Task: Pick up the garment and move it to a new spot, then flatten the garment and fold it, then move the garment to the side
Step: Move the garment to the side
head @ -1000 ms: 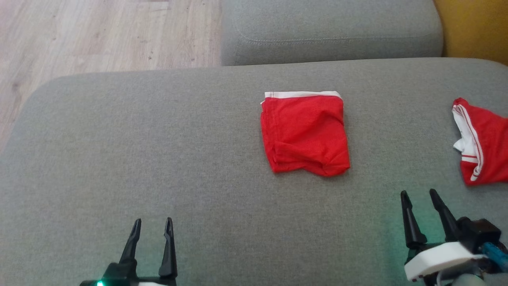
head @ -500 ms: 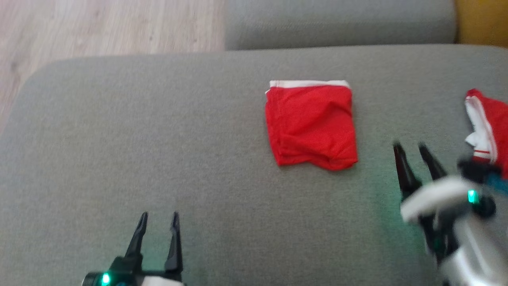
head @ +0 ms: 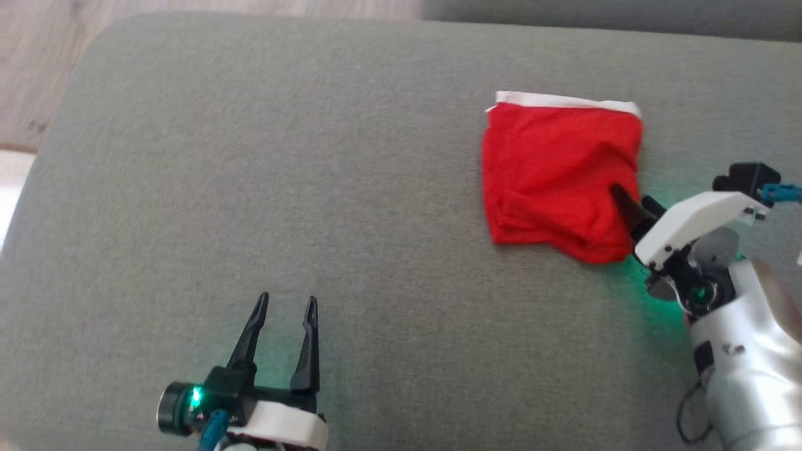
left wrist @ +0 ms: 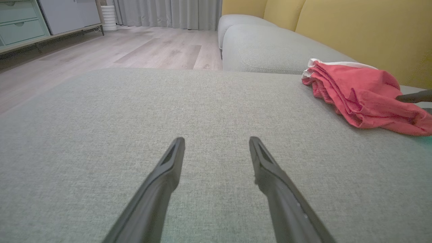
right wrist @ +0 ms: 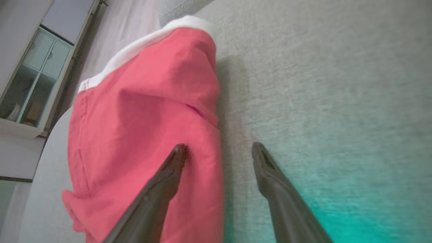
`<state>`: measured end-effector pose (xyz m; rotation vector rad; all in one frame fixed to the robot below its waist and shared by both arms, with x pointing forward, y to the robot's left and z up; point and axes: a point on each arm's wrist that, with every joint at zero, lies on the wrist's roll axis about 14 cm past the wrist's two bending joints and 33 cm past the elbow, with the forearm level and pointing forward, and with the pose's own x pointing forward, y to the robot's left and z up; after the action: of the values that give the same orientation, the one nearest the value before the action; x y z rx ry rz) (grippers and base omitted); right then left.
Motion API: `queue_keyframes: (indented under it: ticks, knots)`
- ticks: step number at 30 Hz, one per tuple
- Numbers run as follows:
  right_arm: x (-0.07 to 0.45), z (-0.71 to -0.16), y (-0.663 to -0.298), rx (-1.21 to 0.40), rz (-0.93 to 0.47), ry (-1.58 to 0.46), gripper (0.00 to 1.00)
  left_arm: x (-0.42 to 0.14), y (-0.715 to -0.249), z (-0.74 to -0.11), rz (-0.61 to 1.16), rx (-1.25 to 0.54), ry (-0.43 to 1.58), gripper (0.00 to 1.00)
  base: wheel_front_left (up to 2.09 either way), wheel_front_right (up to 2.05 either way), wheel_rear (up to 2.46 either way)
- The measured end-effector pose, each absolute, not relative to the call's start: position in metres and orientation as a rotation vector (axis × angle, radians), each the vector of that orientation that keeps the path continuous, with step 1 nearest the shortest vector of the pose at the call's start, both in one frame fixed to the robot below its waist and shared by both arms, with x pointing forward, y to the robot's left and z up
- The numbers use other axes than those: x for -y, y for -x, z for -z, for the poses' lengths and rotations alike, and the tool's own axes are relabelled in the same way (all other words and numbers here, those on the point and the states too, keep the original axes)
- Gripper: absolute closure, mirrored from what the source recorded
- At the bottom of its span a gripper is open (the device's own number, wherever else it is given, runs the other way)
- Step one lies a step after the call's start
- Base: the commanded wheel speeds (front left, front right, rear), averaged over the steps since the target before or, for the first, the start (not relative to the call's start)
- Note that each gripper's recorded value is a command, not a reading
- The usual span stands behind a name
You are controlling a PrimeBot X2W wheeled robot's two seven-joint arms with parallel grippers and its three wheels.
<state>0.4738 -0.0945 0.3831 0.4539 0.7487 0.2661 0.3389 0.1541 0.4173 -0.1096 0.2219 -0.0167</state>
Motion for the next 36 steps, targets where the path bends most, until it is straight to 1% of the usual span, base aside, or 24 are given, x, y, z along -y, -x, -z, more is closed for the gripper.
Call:
queue_keyframes:
  ticks: [5,6,7,11,14,16,21,27,30,34,35,36]
  knots:
    - [0.074,-0.382,-0.492,-0.767,-0.265,-0.568,0.0,-0.161,-0.341,-0.414,-0.011,-0.234,0.1,0.0,0.0,0.0,0.0]
    - [0.073,-0.382,-0.494,-0.768,-0.266,-0.576,0.14,-0.161,-0.341,-0.413,-0.011,-0.238,0.102,0.0,0.0,0.0,0.0]
    - [0.074,-0.382,-0.495,-0.768,-0.261,-0.581,1.0,-0.16,-0.342,-0.412,-0.011,-0.241,0.107,0.0,0.0,0.0,0.0]
    - [0.091,-0.381,-0.494,-0.754,-0.214,-0.608,1.0,-0.15,-0.347,-0.409,0.019,-0.246,0.111,0.0,0.0,0.0,0.0]
    - [0.117,-0.395,-0.496,-0.706,-0.188,-0.575,1.0,-0.135,-0.356,-0.407,0.072,-0.249,0.113,0.0,0.0,0.0,0.0]
    - [0.143,-0.406,-0.499,-0.676,-0.163,-0.537,1.0,-0.124,-0.362,-0.407,0.108,-0.248,0.109,0.0,0.0,0.0,0.0]
    - [0.229,-0.444,-0.501,-0.603,-0.065,-0.403,1.0,-0.095,-0.382,-0.411,0.209,-0.222,0.103,0.0,0.0,0.0,0.0]
    - [0.324,-0.471,-0.487,-0.562,0.102,-0.27,1.0,-0.069,-0.398,-0.405,0.295,-0.224,0.106,0.0,0.0,0.0,0.0]
    - [0.359,-0.473,-0.474,-0.566,0.189,-0.229,1.0,-0.062,-0.401,-0.395,0.32,-0.248,0.1,0.0,0.0,0.0,0.0]
    - [0.387,-0.458,-0.451,-0.605,0.285,-0.171,1.0,-0.056,-0.402,-0.39,0.343,-0.259,0.101,0.0,0.0,0.0,0.0]
    - [0.393,-0.453,-0.446,-0.612,0.306,-0.146,0.76,-0.055,-0.402,-0.389,0.344,-0.261,0.1,0.0,0.0,0.0,0.0]
    - [0.399,-0.448,-0.441,-0.617,0.327,-0.114,0.57,-0.055,-0.403,-0.388,0.347,-0.263,0.097,0.0,0.0,0.0,0.0]
